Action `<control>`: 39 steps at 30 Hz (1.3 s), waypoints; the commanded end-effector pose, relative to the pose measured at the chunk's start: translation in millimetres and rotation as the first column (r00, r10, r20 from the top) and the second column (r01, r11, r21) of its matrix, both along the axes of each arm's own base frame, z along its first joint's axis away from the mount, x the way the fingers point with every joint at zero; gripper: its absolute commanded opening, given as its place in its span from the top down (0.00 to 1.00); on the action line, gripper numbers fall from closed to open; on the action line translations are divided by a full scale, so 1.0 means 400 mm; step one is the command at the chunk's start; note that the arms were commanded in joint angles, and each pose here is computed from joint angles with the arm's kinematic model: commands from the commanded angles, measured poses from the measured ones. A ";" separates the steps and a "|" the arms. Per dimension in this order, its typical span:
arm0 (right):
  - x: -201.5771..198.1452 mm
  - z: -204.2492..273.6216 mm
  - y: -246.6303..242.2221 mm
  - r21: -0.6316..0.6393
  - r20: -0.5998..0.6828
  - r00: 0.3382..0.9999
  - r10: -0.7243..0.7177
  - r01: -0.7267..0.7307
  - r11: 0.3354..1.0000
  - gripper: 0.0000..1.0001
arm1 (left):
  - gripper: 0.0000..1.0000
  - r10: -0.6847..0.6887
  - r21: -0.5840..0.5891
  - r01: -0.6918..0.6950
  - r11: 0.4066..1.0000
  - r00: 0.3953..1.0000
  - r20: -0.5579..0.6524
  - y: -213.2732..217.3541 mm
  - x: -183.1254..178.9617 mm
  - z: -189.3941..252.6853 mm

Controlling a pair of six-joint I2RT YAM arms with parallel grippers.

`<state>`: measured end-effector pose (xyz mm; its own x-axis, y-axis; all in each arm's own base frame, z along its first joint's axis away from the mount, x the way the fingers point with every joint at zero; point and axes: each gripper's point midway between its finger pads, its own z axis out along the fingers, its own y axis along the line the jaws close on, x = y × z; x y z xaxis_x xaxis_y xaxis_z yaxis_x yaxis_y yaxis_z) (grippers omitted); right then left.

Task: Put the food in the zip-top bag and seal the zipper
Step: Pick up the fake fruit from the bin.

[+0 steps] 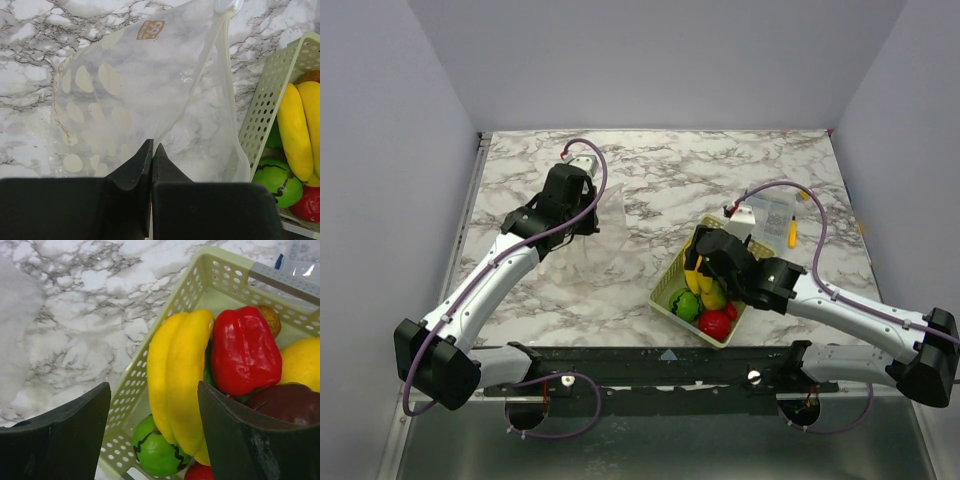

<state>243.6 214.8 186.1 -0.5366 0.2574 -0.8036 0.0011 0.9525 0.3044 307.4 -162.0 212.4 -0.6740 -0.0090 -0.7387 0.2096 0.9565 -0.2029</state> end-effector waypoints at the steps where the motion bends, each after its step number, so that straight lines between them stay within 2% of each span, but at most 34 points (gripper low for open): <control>1: 0.005 -0.065 -0.027 -0.046 -0.028 0.999 -0.034 0.033 0.998 0.27 | 1.00 -0.035 -0.039 0.035 0.999 0.999 0.012 -0.025 -0.001 0.025; 6: 0.010 -0.117 -0.051 -0.036 -0.071 0.996 -0.045 0.043 0.998 0.27 | 1.00 -0.048 -0.042 0.048 0.998 0.999 0.002 -0.031 -0.003 0.021; 12: 0.005 -0.141 -0.014 0.070 -0.062 0.997 0.051 -0.047 0.996 0.29 | 1.00 -0.050 -0.039 0.050 0.998 0.999 0.001 -0.031 -0.002 0.019; 21: 0.015 -0.136 -0.018 0.097 -0.043 0.998 0.048 -0.043 0.994 0.58 | 1.00 -0.054 -0.035 0.054 0.998 0.999 -0.002 -0.032 -0.001 0.017; 24: 0.016 -0.112 -0.023 0.101 -0.021 0.999 0.050 -0.048 0.994 0.65 | 1.00 -0.055 -0.036 0.055 0.998 0.998 -0.004 -0.032 -0.001 0.016; 32: 0.006 -0.021 -0.008 0.130 0.020 0.994 0.111 -0.112 0.985 0.95 | 1.00 -0.063 -0.036 0.063 0.997 0.998 -0.009 -0.035 -0.002 0.015; 35: -0.005 0.024 0.012 0.153 0.040 0.985 0.168 -0.172 0.973 0.99 | 1.00 -0.063 -0.035 0.063 0.997 0.998 -0.008 -0.036 -0.001 0.016; 39: -0.020 0.074 0.026 0.154 0.061 0.970 0.235 -0.242 0.958 0.99 | 1.00 -0.065 -0.034 0.065 0.997 0.998 -0.007 -0.036 -0.001 0.015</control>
